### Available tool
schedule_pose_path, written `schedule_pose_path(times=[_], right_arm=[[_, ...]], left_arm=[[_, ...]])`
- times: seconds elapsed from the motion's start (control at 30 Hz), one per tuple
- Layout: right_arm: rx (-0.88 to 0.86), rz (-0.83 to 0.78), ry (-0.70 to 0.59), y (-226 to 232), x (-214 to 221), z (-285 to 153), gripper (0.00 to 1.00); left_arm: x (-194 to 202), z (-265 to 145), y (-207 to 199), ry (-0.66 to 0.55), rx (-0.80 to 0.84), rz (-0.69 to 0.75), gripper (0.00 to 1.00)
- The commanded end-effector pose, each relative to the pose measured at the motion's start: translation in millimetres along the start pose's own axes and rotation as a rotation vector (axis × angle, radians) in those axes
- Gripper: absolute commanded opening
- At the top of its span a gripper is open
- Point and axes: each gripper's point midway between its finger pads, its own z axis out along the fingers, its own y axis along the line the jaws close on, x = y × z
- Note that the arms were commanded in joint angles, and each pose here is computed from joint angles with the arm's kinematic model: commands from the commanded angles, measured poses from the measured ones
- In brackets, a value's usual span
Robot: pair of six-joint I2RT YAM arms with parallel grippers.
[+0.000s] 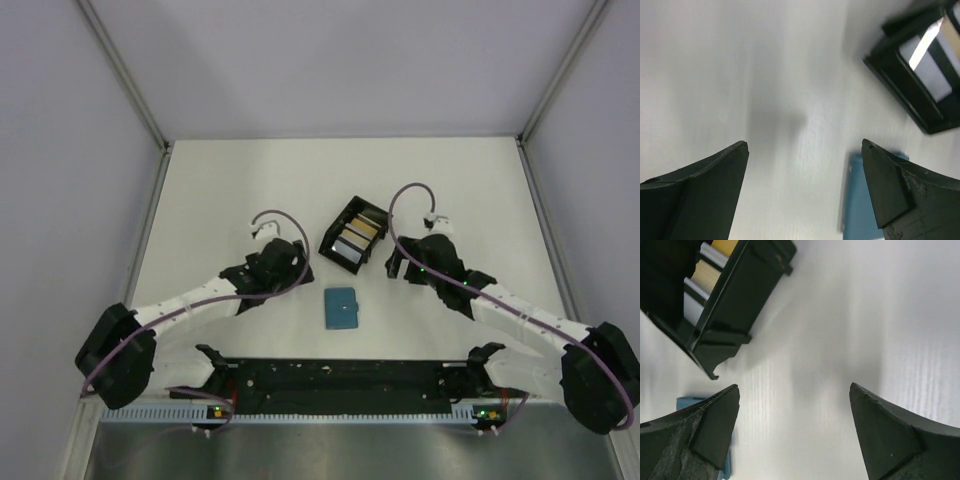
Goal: Put the credit cards into the card holder
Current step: Reset both arms
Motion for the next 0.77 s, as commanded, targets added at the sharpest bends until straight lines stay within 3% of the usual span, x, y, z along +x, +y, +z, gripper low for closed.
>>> schedule_pose_path(times=[0.0, 0.17, 0.47, 0.6, 0.73], right_arm=[[0.080, 0.053, -0.059, -42.6, -26.7, -6.5, 0.91], [0.218, 0.042, -0.161, -78.2, -53.5, -20.4, 0.99], [0.578, 0.038, -0.330, -147.3, -88.4, -38.6, 0.99], [0.635, 0.077, -0.364, -172.9, -100.0, -40.7, 0.99], [0.694, 0.059, -0.496, -197.7, -105.5, -33.8, 0.99]], left_arm=[[-42.2, -6.3, 42.2, -0.100, -0.068, -0.076, 0.98], [-64.6, -23.1, 66.8, -0.197, -0.154, -0.075, 0.98], [-76.9, -30.6, 73.7, -0.262, -0.192, -0.111, 0.98], [-79.9, -30.9, 72.1, -0.270, -0.187, -0.119, 0.98], [-84.8, -32.9, 71.6, -0.309, -0.174, -0.126, 0.98]])
